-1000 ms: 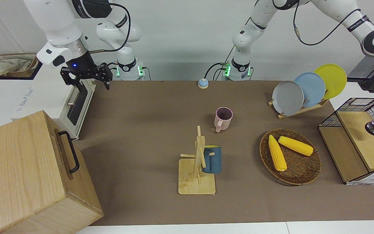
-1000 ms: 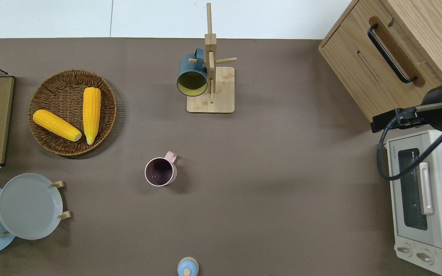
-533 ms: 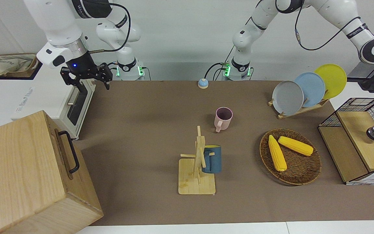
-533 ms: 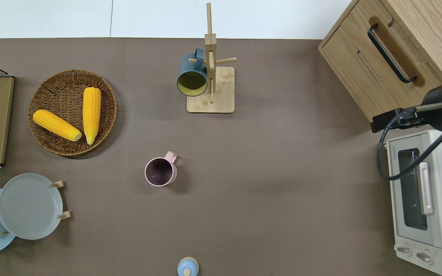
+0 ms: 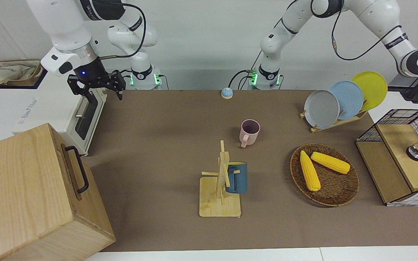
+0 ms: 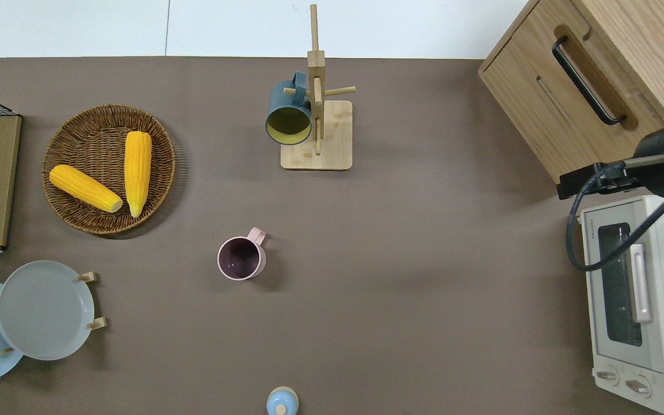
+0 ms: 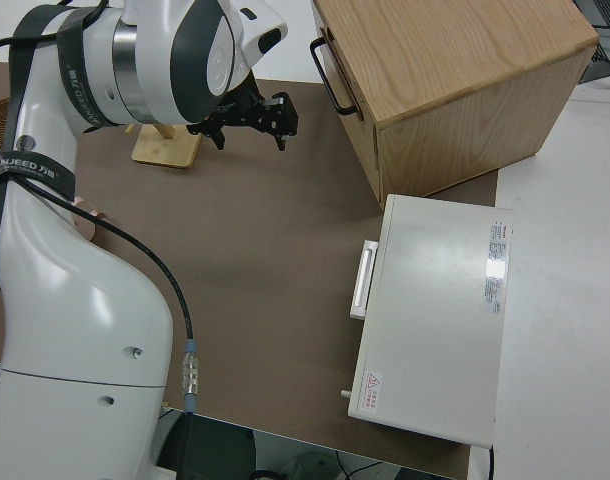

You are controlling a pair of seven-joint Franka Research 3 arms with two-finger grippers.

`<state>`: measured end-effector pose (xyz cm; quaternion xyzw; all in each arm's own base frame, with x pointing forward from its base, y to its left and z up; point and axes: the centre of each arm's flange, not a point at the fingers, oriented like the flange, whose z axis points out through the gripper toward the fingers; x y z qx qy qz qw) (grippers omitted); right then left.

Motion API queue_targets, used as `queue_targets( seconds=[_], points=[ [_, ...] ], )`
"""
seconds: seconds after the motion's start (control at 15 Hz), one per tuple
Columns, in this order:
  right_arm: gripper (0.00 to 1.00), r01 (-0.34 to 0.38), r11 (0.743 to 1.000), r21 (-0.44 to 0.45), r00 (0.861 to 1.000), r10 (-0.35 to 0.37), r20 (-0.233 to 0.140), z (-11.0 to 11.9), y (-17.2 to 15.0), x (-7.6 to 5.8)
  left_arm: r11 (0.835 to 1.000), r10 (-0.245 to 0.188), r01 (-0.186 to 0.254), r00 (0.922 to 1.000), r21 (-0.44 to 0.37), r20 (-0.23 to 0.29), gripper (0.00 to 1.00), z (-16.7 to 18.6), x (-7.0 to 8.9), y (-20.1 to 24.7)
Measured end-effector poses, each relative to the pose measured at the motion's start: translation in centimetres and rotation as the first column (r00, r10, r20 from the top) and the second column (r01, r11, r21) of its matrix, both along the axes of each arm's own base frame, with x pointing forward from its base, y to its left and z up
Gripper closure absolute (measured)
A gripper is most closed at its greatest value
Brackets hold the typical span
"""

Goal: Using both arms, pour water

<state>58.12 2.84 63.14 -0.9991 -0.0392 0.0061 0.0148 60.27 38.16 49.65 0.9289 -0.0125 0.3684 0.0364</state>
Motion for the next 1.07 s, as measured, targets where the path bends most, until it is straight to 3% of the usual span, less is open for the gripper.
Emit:
queue_targets(
  seconds=[0.07,0.27,0.33,0.4,0.6,0.8,0.93,1.07],
  points=[
    [0.0,0.0,1.0,0.0,1.0,0.0,0.0,0.0,0.0,0.0,1.0,0.001,-0.001,1.0,0.0,0.002,0.01,0.0,0.0,0.0],
    [0.0,0.0,1.0,0.0,1.0,0.0,0.0,0.0,0.0,0.0,1.0,0.008,-0.008,1.0,-0.003,0.005,0.0,0.6,0.1,0.1],
    [0.0,0.0,1.0,0.0,1.0,0.0,0.0,0.0,0.0,0.0,1.0,0.008,-0.008,0.9999,0.0,-0.015,0.0,0.7,0.1,0.0],
    [0.0,0.0,1.0,0.0,1.0,0.0,0.0,0.0,0.0,0.0,1.0,0.009,-0.008,0.9973,0.018,-0.073,0.0,1.1,0.0,-0.3],
    [0.0,0.0,1.0,0.0,1.0,0.0,0.0,0.0,0.0,0.0,0.997,0.022,-0.005,0.9739,0.072,-0.226,0.0,3.6,-0.8,-1.4],
    [0.0,0.0,1.0,0.0,1.0,0.0,0.0,0.0,0.0,0.0,0.999,0.007,0.007,0.9522,0.043,-0.305,0.0,5.1,-2.3,-2.0],
    [0.0,0.0,1.0,0.0,1.0,0.0,0.0,0.0,0.0,0.0,1.0,0.006,-0.001,0.9332,0.013,-0.359,0.0,5.5,-3.6,-1.8],
    [0.0,0.0,1.0,0.0,1.0,0.0,0.0,0.0,0.0,0.0,1.0,-0.007,0.013,0.9079,0.011,-0.419,0.0,6.5,-4.7,-1.8]
  ],
)
